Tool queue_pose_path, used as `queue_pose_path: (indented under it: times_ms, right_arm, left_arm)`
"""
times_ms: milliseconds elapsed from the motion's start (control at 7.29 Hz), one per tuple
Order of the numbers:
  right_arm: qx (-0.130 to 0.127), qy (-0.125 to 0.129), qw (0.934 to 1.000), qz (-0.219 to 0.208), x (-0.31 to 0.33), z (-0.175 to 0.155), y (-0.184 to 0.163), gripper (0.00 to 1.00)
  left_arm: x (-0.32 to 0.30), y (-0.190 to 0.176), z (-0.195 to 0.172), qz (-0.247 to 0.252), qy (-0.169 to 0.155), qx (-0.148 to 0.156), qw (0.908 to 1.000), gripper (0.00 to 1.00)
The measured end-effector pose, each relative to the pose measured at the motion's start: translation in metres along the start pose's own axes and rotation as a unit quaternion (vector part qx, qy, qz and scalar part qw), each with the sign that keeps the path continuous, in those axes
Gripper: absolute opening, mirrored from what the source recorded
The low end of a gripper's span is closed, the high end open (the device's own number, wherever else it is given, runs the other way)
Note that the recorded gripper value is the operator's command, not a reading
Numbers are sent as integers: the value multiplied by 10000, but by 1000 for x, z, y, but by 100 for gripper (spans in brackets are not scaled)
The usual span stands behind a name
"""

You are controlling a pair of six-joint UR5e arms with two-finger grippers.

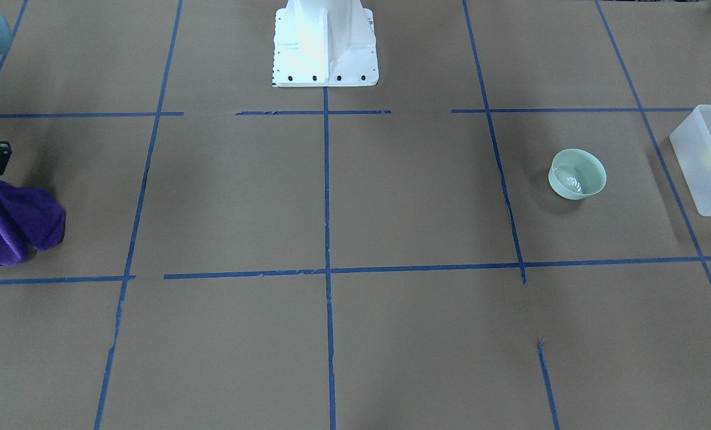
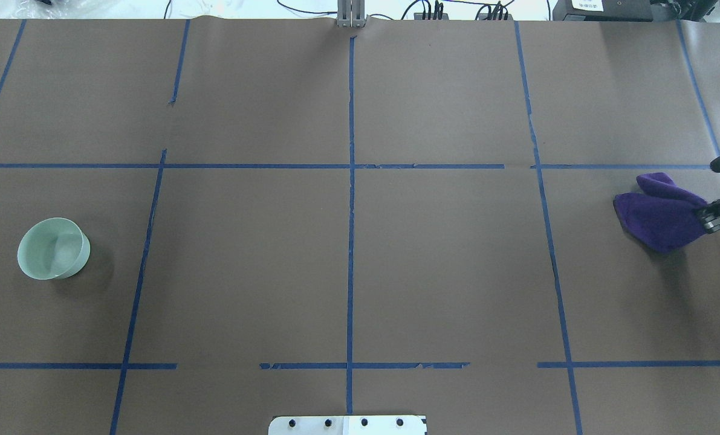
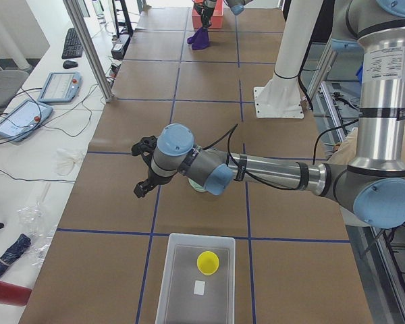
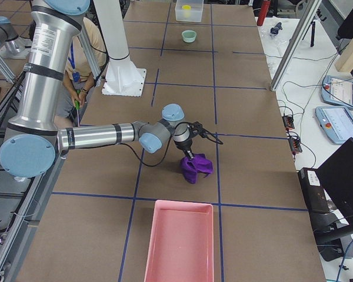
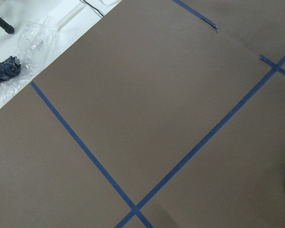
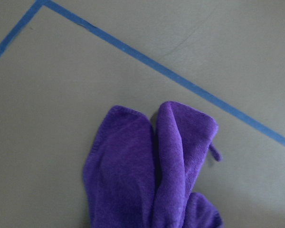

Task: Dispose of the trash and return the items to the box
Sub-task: 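Carry the purple cloth into the pink bin and release it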

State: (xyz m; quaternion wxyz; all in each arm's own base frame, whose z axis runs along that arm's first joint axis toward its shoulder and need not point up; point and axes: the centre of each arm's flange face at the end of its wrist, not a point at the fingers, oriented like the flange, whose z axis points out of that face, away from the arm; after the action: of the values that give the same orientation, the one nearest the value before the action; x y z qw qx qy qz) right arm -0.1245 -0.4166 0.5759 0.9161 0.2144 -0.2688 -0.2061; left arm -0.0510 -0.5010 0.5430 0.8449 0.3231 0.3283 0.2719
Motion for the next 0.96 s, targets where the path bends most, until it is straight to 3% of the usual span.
queue_pose_path:
  times_ms: [275,412,549,686,824,961]
  right_arm:
    - [-392,495,9961,-619,101,-58,26,0]
    - [-607,618,9916,-957,151,-93,49,1]
    - [-825,674,9857,-1309,194,-122,74,92]
    - [-1053,612,9815,-1479,227,-133,104,100]
    - [-1175,505,9824,-1364,246,-127,129,100]
    - [-1090,379,9892,-899,252,-120,139,100]
  left_arm:
    - [0,-2,-1,6,-1,16,10000,100]
    - [0,-4,-1,14,0,28,10000,100]
    - [0,-8,-1,15,-1,44,10000,100]
    - [0,-12,-2,-4,-5,62,10000,100]
    - [0,-15,-3,-13,-10,82,10000,100]
    - [0,-17,-3,-19,-12,91,10000,100]
